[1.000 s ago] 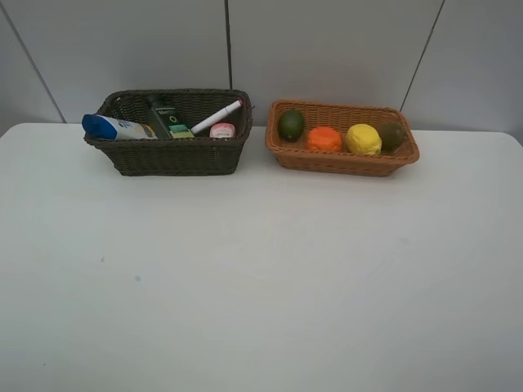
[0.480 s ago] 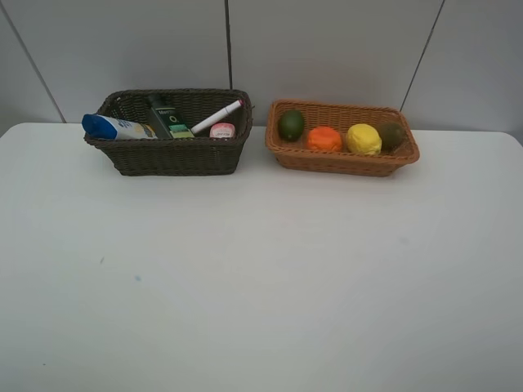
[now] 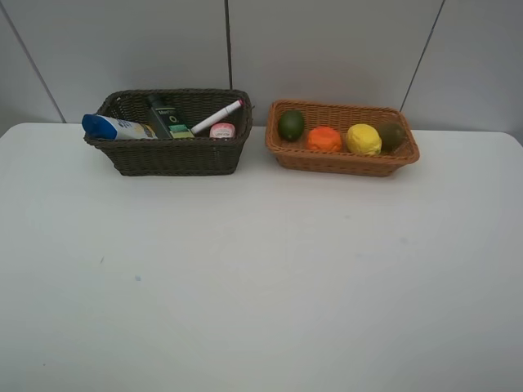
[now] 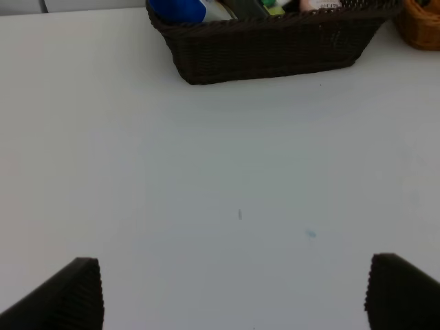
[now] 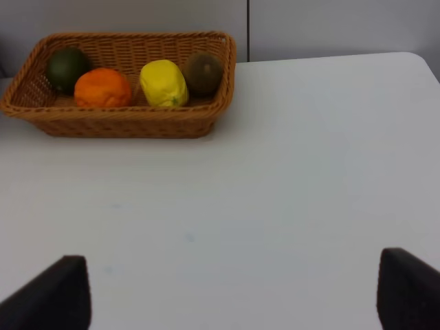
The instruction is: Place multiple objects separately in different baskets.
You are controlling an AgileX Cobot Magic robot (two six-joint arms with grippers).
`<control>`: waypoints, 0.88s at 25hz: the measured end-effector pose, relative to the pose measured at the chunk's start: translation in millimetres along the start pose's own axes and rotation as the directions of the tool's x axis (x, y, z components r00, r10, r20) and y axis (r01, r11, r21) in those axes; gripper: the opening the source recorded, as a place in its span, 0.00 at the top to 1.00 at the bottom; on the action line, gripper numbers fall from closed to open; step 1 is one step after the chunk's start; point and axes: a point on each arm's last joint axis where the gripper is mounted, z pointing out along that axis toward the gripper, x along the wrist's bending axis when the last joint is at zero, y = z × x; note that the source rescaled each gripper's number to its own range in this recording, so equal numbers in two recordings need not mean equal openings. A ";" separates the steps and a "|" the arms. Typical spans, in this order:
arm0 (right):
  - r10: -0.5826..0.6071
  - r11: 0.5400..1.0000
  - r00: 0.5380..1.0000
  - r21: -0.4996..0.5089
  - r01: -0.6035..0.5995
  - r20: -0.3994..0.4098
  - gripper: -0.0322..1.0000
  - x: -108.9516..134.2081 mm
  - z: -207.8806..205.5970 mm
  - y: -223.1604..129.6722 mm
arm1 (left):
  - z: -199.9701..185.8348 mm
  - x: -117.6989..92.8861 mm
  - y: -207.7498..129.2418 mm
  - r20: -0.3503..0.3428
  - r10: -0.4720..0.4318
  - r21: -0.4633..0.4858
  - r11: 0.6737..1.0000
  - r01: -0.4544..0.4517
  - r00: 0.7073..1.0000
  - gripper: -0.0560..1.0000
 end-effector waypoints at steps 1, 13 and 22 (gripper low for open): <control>0.000 1.000 1.000 0.000 0.000 0.000 0.02 0.0 0.0 0.0 | 0.0 0.0 0.0 0.000 0.000 0.000 1.000 0.000 1.000 0.00; 0.000 1.000 1.000 0.000 0.000 0.000 0.02 0.0 0.0 0.0 | 0.0 0.0 0.0 0.000 0.000 0.000 1.000 0.000 1.000 0.00; 0.000 1.000 1.000 0.000 0.000 0.000 0.02 0.0 0.0 0.0 | 0.0 0.0 0.0 0.000 0.000 0.000 1.000 0.000 1.000 0.00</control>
